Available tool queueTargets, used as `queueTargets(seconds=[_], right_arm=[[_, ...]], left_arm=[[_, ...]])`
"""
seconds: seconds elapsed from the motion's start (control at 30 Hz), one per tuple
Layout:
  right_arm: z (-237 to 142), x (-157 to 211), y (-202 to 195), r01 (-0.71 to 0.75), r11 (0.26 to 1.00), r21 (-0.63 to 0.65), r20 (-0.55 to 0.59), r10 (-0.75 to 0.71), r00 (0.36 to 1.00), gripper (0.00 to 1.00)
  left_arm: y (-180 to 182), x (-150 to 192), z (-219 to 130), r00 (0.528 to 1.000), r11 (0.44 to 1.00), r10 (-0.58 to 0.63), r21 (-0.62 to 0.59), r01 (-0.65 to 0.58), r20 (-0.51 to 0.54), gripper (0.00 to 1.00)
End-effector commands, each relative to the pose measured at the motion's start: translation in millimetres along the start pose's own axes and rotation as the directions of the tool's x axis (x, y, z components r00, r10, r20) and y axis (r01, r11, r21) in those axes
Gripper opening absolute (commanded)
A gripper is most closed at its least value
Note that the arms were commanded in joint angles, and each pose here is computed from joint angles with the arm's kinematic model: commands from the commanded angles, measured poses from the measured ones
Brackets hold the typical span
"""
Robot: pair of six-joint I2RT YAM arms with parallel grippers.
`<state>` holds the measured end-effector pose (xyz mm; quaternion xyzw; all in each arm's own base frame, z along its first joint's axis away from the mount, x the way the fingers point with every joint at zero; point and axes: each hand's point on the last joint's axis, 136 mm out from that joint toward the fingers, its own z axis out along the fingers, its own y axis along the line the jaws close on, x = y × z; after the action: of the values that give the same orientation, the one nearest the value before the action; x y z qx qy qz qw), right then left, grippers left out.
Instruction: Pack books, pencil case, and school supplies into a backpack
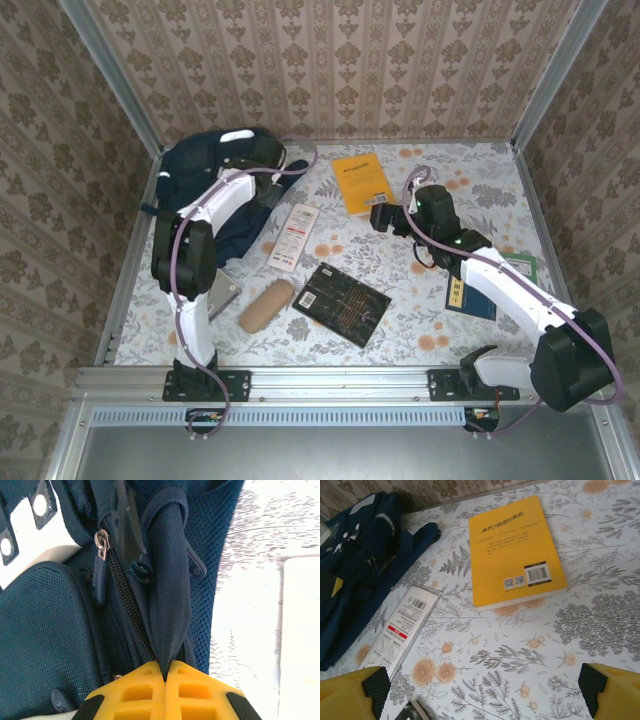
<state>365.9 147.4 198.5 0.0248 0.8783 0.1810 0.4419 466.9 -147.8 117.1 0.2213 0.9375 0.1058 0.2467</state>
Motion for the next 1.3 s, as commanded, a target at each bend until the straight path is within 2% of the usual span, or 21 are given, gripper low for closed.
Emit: queueTargets(seconds=[0.0, 0.13, 0.33, 0.43, 0.6, 0.73, 0.83, 0.9, 1.0, 1.03, 1.17, 1.2, 1.27], right_arm=[[2.0, -9.6, 17.4, -0.016, 0.999, -0.041, 0.016, 0.017, 1.0, 1.0], [17.6, -6.6, 34.4, -0.03, 0.995, -0.095, -0.013, 0.029, 0.999, 1.0], [70.3, -7.3, 72.3, -0.107, 0.973, -0.206, -0.156, 0.075, 0.985, 0.99], [102.5, -17.5, 88.6, -0.162, 0.957, -0.239, -0.184, 0.119, 0.976, 0.91], [161.3, -27.2, 110.7, -0.3, 0.919, -0.254, -0.282, 0.226, 0.932, 0.87], [198.3, -37.9, 120.5, -0.372, 0.892, -0.258, -0.297, 0.293, 0.909, 0.85], [224.8, -33.8, 119.2, -0.435, 0.868, -0.238, -0.349, 0.342, 0.873, 0.72], [239.5, -26.7, 118.5, -0.488, 0.841, -0.233, -0.392, 0.378, 0.839, 0.68], [250.7, -24.6, 123.3, -0.512, 0.823, -0.246, -0.415, 0.388, 0.823, 0.57], [252.1, -25.6, 124.4, -0.518, 0.817, -0.254, -0.415, 0.391, 0.821, 0.5], [248.5, -37.1, 125.4, -0.531, 0.796, -0.29, -0.403, 0.402, 0.822, 0.08], [245.6, -42.2, 125.1, -0.531, 0.793, -0.3, -0.392, 0.405, 0.826, 0.03], [235.0, -54.5, 126.2, -0.523, 0.787, -0.326, -0.363, 0.407, 0.838, 0.0]], left_arm=[[-27.8, -37.1, -52.2, 0.985, 0.996, 0.057, 0.06, -0.067, 0.166, 0.0], [-30.2, -40.8, -64.0, 0.976, 0.995, 0.085, 0.038, -0.094, 0.199, 0.0], [-37.1, -33.5, -80.3, 0.962, 0.989, 0.098, 0.08, -0.122, 0.254, 0.0], [-42.4, -26.8, -82.8, 0.958, 0.985, 0.113, 0.097, -0.143, 0.264, 0.0], [-54.9, -19.5, -85.3, 0.953, 0.977, 0.126, 0.133, -0.167, 0.277, 0.0], [-66.6, -16.8, -89.3, 0.945, 0.969, 0.153, 0.143, -0.201, 0.291, 0.0], [-73.2, -14.0, -90.0, 0.941, 0.965, 0.172, 0.142, -0.221, 0.292, 0.0], [-77.2, -12.7, -91.0, 0.937, 0.961, 0.186, 0.143, -0.236, 0.295, 0.0], [-81.1, -11.8, -90.5, 0.933, 0.958, 0.206, 0.135, -0.254, 0.295, 0.0], [-81.7, -11.5, -90.0, 0.933, 0.957, 0.209, 0.133, -0.256, 0.295, 0.0], [-76.4, -10.7, -85.5, 0.931, 0.961, 0.223, 0.093, -0.259, 0.288, 0.0], [-72.7, -11.4, -83.7, 0.933, 0.965, 0.223, 0.073, -0.253, 0.283, 0.0], [-61.3, -13.7, -79.2, 0.938, 0.972, 0.214, 0.033, -0.232, 0.274, 0.0]])
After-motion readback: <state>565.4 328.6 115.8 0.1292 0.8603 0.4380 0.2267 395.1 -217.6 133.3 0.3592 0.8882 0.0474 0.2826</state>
